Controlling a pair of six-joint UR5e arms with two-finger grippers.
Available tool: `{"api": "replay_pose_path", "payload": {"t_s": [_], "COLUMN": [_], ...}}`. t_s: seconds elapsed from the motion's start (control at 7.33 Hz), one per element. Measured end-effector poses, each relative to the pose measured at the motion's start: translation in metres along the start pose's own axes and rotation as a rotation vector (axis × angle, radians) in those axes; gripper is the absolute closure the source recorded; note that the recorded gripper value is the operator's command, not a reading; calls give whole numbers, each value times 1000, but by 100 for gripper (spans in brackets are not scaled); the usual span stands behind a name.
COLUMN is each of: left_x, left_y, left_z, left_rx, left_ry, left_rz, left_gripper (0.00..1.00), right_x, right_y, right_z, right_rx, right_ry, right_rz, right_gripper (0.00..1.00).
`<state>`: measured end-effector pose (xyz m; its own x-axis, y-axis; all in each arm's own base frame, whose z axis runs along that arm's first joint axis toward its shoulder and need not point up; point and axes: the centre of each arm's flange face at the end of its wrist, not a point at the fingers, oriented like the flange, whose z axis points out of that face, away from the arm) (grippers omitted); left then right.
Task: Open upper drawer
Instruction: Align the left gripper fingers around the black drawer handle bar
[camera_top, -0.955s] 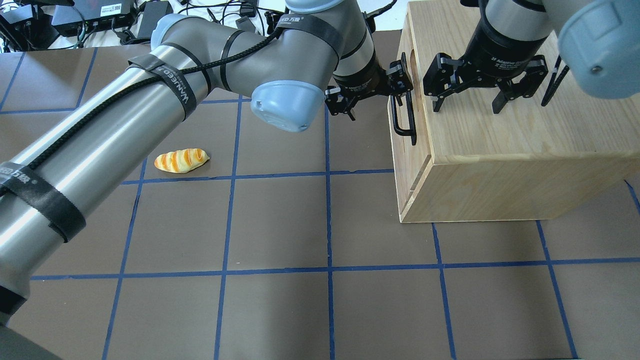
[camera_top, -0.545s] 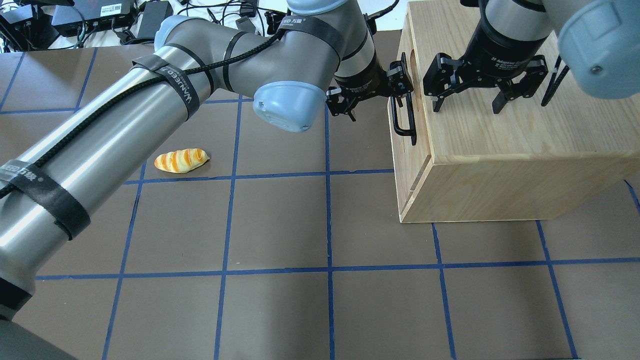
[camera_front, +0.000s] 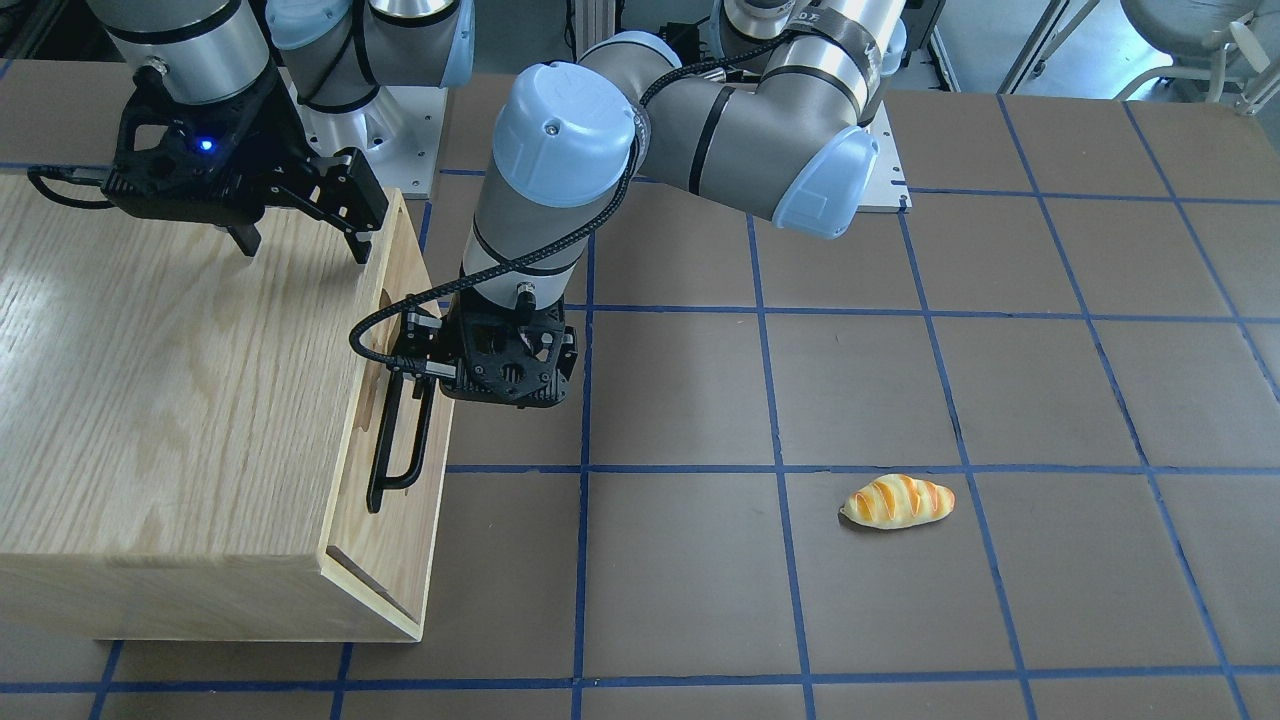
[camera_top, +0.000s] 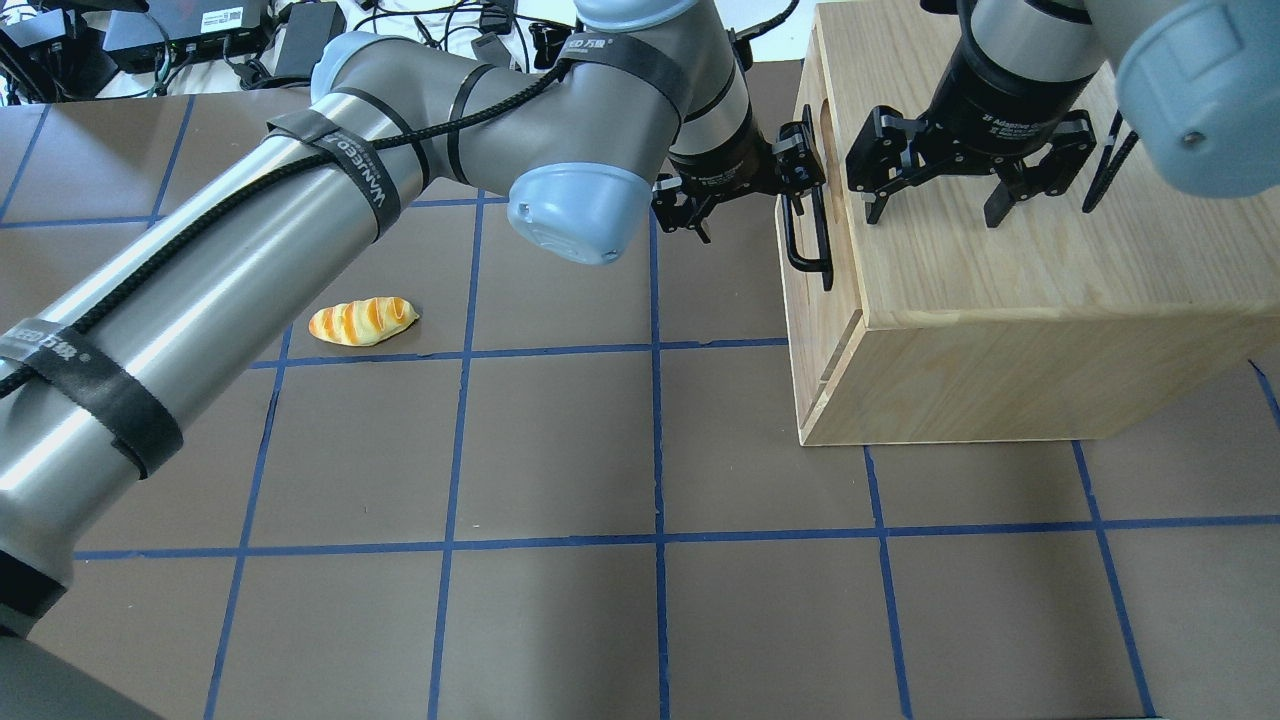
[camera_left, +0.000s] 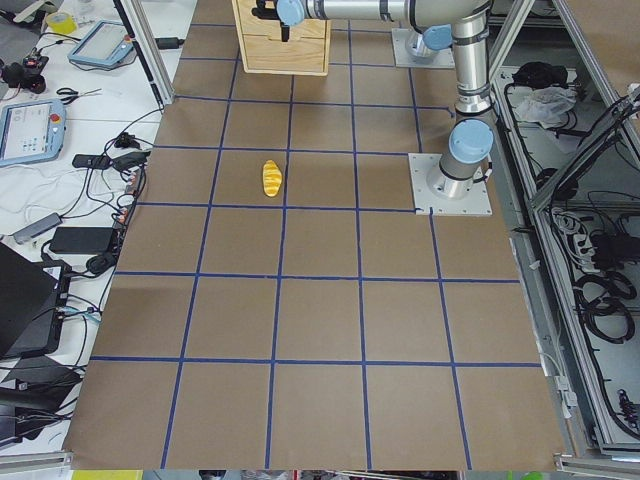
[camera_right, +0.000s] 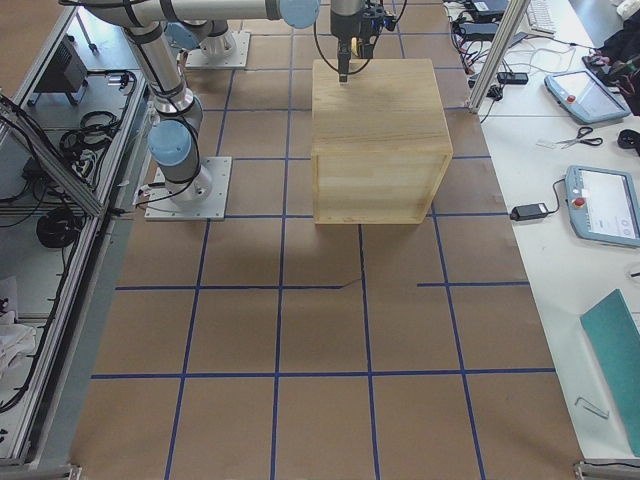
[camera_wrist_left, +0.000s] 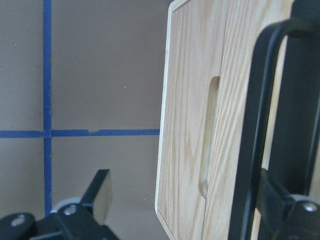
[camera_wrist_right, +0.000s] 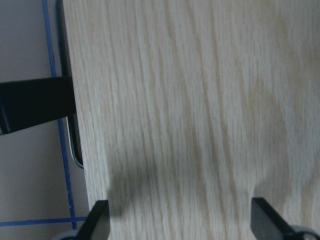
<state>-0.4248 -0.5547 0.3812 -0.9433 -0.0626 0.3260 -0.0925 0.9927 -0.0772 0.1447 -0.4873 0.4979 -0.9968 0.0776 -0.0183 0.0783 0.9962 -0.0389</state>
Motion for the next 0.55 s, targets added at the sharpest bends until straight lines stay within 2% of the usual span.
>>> {"api": "replay_pose_path", "payload": {"t_s": [0.55], "left_x": [-2], "left_y": [-3], "left_z": [-5], "left_rx": [27], "left_ry": [-30], "left_rz": [50], "left_gripper": [0], "right_x": [0], "right_y": [0], "right_z": [0], "right_rx": [0], "right_ry": [0], "right_rz": [0], "right_gripper": [0]}}
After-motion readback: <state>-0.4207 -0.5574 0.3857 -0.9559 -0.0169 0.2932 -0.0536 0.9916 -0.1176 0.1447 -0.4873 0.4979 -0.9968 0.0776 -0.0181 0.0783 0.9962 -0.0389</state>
